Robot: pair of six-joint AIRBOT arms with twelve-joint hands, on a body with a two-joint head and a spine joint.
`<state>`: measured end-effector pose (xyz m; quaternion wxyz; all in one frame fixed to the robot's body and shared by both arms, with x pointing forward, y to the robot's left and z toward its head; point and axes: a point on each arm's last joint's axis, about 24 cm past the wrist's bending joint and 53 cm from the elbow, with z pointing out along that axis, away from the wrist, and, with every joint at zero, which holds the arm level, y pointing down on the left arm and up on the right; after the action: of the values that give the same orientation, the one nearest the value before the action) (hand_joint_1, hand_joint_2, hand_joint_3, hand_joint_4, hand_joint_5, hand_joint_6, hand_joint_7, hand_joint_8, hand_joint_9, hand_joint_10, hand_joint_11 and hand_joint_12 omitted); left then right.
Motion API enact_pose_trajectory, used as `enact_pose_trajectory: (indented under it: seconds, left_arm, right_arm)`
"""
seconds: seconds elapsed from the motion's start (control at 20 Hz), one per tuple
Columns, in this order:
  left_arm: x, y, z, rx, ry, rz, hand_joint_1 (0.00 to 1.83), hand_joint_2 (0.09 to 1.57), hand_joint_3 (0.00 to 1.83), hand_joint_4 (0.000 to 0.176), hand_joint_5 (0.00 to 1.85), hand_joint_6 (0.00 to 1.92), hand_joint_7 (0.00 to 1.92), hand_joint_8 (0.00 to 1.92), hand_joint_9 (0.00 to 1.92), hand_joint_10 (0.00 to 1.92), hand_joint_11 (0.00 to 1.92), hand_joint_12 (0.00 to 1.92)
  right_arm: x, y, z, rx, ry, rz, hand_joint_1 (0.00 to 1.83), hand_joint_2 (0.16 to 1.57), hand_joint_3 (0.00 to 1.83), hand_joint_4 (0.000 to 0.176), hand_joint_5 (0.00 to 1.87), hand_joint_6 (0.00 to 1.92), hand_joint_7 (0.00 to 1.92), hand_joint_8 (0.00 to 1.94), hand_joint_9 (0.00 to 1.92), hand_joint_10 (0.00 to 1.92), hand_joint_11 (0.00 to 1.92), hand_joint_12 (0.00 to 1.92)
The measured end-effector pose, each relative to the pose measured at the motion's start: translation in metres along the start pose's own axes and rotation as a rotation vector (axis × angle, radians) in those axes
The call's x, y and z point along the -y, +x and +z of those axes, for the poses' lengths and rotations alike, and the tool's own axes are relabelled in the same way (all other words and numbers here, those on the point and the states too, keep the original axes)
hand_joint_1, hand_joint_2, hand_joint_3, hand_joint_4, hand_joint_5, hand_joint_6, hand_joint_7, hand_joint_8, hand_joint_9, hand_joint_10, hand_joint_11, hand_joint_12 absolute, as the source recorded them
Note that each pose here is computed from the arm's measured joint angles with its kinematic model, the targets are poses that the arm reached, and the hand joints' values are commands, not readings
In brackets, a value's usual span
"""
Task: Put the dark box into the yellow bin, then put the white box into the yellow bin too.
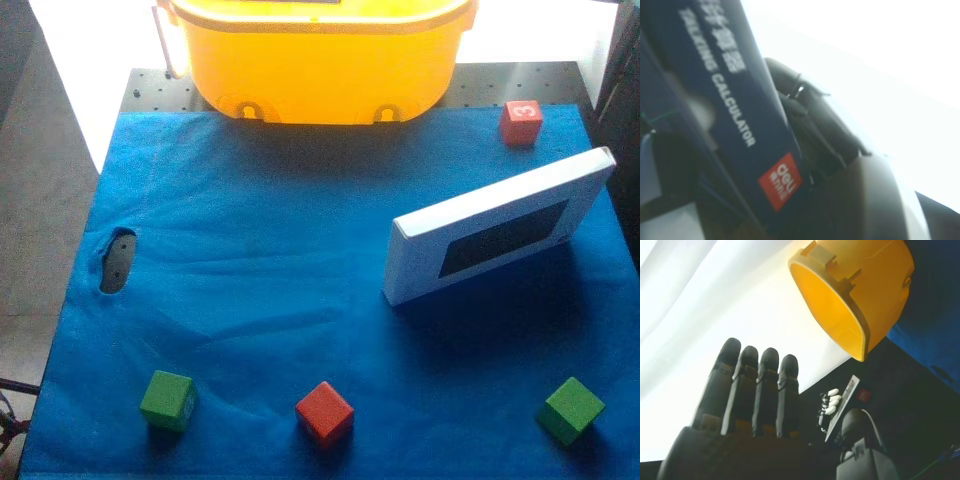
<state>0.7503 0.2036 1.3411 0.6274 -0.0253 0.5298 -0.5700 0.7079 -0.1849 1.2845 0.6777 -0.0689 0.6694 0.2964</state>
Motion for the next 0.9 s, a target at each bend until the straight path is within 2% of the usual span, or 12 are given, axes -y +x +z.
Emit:
enact_pose_trajectory:
  seconds: [0.1, 0.2, 0.3, 0.4, 0.5, 0.6, 0.65, 0.7, 0.75, 0.8, 0.85, 0.9]
  left_arm:
    - [-0.002, -0.005, 0.007, 0.023, -0.001, 0.003, 1.22, 1.02, 0.00, 0.000, 1.14, 0.68, 1.35, 0.40, 1.31, 0.39, 0.92, 0.94]
    - [-0.006, -0.015, 0.014, 0.058, -0.006, 0.000, 1.20, 1.03, 0.00, 0.000, 1.18, 0.62, 1.25, 0.78, 1.19, 0.86, 0.86, 1.47]
    - [-0.008, -0.023, 0.021, 0.084, -0.008, 0.003, 1.21, 1.03, 0.01, 0.000, 1.15, 0.65, 1.15, 0.91, 1.15, 0.90, 0.88, 1.36]
    - [-0.012, -0.029, 0.029, 0.112, -0.004, 0.001, 1.21, 1.00, 0.00, 0.000, 1.26, 0.49, 1.14, 1.57, 1.16, 1.69, 1.07, 1.88]
    - [-0.018, -0.028, 0.036, 0.145, -0.001, -0.025, 1.21, 0.98, 0.00, 0.000, 1.33, 0.36, 1.14, 1.68, 1.19, 1.81, 1.19, 1.92]
    - [-0.026, -0.017, 0.046, 0.171, 0.013, -0.060, 1.26, 1.06, 0.01, 0.000, 1.30, 0.33, 0.87, 1.35, 0.70, 1.64, 0.68, 1.92]
    - [-0.028, -0.012, 0.048, 0.175, 0.017, -0.097, 1.21, 1.02, 0.00, 0.000, 1.26, 0.47, 0.70, 1.20, 0.69, 1.61, 0.68, 1.92]
    - [-0.027, -0.006, 0.050, 0.168, 0.026, -0.120, 1.26, 1.08, 0.00, 0.000, 1.21, 0.41, 0.85, 1.31, 0.75, 1.76, 0.82, 1.92]
    - [-0.025, 0.000, 0.052, 0.163, 0.045, -0.132, 1.17, 1.03, 0.00, 0.000, 1.21, 0.55, 0.66, 1.42, 0.59, 1.84, 0.70, 1.92]
    - [-0.026, 0.002, 0.053, 0.164, 0.050, -0.138, 1.33, 1.05, 0.01, 0.007, 0.98, 0.23, 0.98, 0.99, 0.71, 0.83, 0.28, 1.16]
    - [-0.030, 0.004, 0.052, 0.166, 0.048, -0.155, 1.29, 0.98, 0.00, 0.013, 0.85, 0.07, 0.91, 0.34, 0.82, 0.29, 0.30, 0.71]
    - [-0.034, 0.004, 0.051, 0.166, 0.041, -0.162, 1.26, 0.94, 0.00, 0.019, 0.67, 0.01, 0.71, 0.07, 0.74, 0.07, 0.54, 0.42]
  right_arm:
    - [-0.003, 0.002, 0.002, -0.002, -0.006, 0.003, 0.00, 1.18, 0.00, 0.000, 0.45, 0.00, 0.43, 0.00, 0.32, 0.00, 0.25, 0.21]
    - [-0.007, 0.005, 0.005, -0.005, -0.016, 0.005, 0.00, 1.18, 0.00, 0.000, 0.45, 0.00, 0.43, 0.00, 0.33, 0.00, 0.26, 0.21]
    - [-0.010, 0.007, 0.009, -0.008, -0.022, 0.008, 0.00, 1.18, 0.00, 0.000, 0.44, 0.00, 0.42, 0.00, 0.33, 0.00, 0.25, 0.20]
    - [-0.012, 0.010, 0.015, -0.009, -0.027, 0.011, 0.00, 1.18, 0.00, 0.000, 0.44, 0.00, 0.43, 0.01, 0.33, 0.00, 0.23, 0.19]
    - [-0.015, 0.020, 0.018, -0.008, -0.044, 0.007, 0.00, 1.18, 0.00, 0.000, 0.43, 0.00, 0.42, 0.00, 0.33, 0.00, 0.23, 0.19]
    - [-0.013, 0.043, 0.022, -0.043, -0.048, -0.005, 0.00, 1.15, 0.00, 0.000, 0.43, 0.00, 0.42, 0.00, 0.32, 0.00, 0.23, 0.19]
    - [-0.016, 0.048, 0.025, -0.051, -0.052, -0.003, 0.00, 1.14, 0.00, 0.000, 0.43, 0.00, 0.44, 0.00, 0.34, 0.01, 0.24, 0.19]
    - [-0.019, 0.047, 0.026, -0.042, -0.060, -0.001, 0.00, 1.13, 0.00, 0.000, 0.43, 0.00, 0.44, 0.00, 0.34, 0.01, 0.24, 0.19]
    - [-0.022, 0.041, 0.027, -0.017, -0.072, 0.003, 0.00, 1.12, 0.00, 0.000, 0.44, 0.00, 0.44, 0.01, 0.34, 0.01, 0.25, 0.19]
    - [-0.023, 0.038, 0.027, -0.008, -0.076, 0.003, 0.00, 1.11, 0.00, 0.000, 0.44, 0.00, 0.44, 0.00, 0.34, 0.01, 0.25, 0.19]
    - [-0.024, 0.039, 0.028, -0.007, -0.077, 0.006, 0.00, 1.11, 0.00, 0.000, 0.43, 0.00, 0.43, 0.00, 0.34, 0.00, 0.25, 0.19]
    - [-0.025, 0.040, 0.028, -0.009, -0.079, 0.007, 0.00, 1.11, 0.00, 0.000, 0.43, 0.00, 0.43, 0.00, 0.33, 0.00, 0.24, 0.19]
